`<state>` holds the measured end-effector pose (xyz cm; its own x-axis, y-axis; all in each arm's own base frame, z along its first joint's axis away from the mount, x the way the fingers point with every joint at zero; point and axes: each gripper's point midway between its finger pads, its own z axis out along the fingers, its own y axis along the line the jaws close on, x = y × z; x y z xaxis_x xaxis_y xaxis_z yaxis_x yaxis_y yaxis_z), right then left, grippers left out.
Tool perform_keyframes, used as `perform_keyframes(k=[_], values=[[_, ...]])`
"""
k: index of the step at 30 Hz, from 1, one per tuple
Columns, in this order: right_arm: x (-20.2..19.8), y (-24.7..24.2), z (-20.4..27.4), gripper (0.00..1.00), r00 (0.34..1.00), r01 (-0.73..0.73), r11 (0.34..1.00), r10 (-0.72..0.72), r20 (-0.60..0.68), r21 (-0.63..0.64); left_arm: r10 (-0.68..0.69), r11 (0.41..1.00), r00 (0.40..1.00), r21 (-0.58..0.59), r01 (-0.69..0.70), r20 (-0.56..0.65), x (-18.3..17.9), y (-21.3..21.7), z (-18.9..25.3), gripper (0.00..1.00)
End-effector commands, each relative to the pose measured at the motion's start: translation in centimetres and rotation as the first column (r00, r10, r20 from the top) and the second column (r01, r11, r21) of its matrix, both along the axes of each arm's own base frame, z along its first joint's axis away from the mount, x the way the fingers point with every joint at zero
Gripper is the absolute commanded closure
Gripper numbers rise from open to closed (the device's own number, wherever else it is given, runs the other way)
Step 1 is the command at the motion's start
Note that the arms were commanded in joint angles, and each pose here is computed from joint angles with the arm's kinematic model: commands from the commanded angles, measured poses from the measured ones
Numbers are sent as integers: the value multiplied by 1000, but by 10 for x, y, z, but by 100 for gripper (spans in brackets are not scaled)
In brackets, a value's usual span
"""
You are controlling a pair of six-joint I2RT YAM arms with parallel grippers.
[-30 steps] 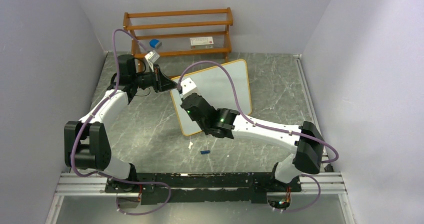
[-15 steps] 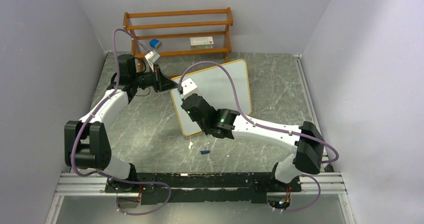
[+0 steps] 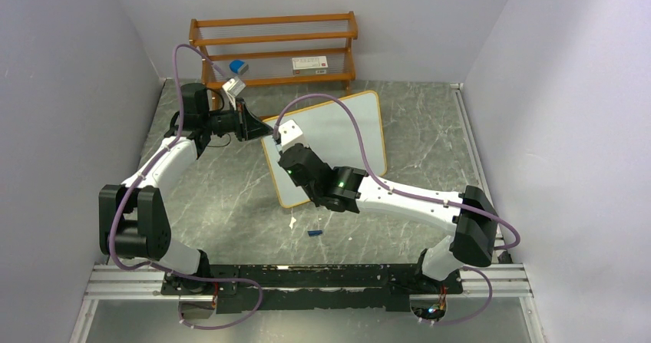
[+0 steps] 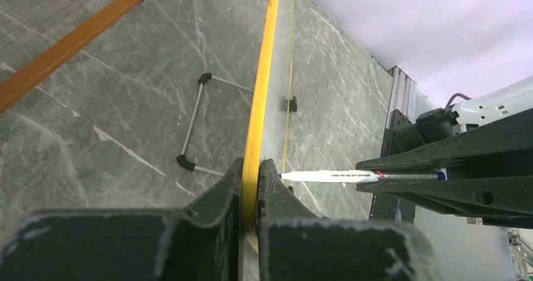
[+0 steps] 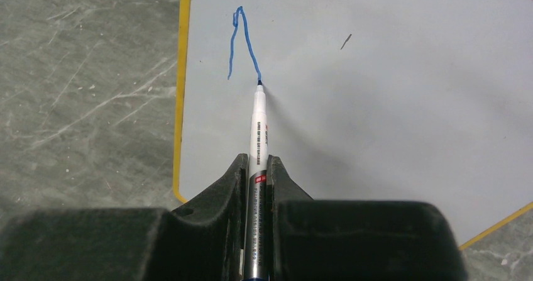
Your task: Write a sentence on the whiteboard
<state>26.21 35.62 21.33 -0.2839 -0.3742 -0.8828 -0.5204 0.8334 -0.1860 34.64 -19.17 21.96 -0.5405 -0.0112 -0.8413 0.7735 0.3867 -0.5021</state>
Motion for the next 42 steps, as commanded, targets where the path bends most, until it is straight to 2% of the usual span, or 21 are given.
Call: perform_keyframes(k=[1,42], values=[[4,-8,7,100,1000,21,1000,-21,19,-1,43,992,998,117,-38,-43,3,3,-47,95],[23,8,32,100,994,25,1000,-27,102,16,21,991,1000,130,-18,-19,0,1,-49,95]])
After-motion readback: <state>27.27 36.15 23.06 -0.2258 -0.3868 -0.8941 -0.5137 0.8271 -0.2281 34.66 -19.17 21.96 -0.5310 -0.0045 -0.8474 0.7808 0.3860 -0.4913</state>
